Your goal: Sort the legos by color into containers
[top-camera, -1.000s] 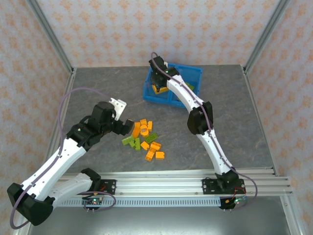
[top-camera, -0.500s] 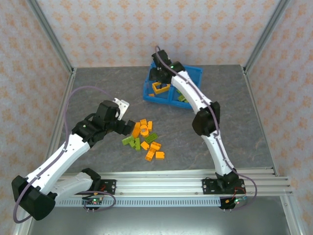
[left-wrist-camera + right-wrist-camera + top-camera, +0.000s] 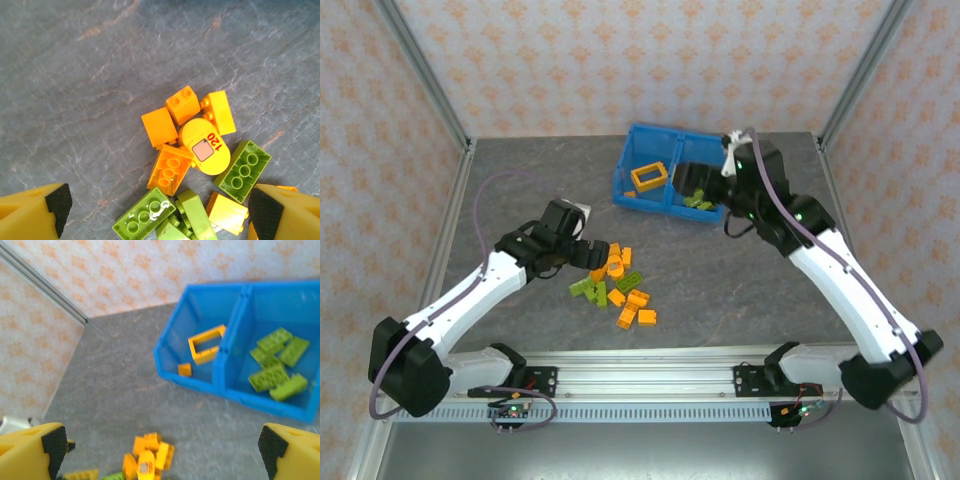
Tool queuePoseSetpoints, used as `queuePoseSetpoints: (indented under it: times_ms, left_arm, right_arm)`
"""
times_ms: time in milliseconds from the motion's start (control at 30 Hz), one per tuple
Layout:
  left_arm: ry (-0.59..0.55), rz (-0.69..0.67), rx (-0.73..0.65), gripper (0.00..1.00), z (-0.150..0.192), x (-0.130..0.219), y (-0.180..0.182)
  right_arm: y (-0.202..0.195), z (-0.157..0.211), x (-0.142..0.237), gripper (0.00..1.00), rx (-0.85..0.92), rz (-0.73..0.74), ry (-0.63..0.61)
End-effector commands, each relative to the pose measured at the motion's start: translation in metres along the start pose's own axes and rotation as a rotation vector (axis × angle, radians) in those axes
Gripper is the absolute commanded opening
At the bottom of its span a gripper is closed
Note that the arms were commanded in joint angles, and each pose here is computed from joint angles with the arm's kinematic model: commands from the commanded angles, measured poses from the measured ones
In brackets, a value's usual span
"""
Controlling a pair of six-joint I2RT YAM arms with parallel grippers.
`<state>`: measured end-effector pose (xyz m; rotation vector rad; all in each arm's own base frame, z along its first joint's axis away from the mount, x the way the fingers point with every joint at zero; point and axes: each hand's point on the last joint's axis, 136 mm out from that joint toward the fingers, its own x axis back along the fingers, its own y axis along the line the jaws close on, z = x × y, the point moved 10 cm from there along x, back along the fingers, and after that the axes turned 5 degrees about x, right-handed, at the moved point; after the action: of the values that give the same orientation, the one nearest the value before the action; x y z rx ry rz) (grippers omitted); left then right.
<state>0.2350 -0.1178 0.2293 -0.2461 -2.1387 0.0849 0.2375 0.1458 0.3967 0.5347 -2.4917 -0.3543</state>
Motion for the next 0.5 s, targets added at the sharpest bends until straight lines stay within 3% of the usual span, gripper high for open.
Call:
queuePoseSetpoints:
  times_ms: [0,167,467]
  left_arm:
    - [0.043,0.041,0.054,0.90,0.005,-0.022,-0.001]
    - [0.148,0.069,0.030,0.88,0.009,-0.059,-0.007]
    - [0.184,0.027,0.009,0.67,0.011,-0.092,-0.006]
  right_arm:
    - [-0.012,0.018,0.003,0.99,0.012,0.033,-0.003]
    - [-0.015,0.023,-0.007,0.99,-0.008,0.049,0.021]
    - [-0.007,0.014,-0.028,0.99,-0.028,0.035,0.066]
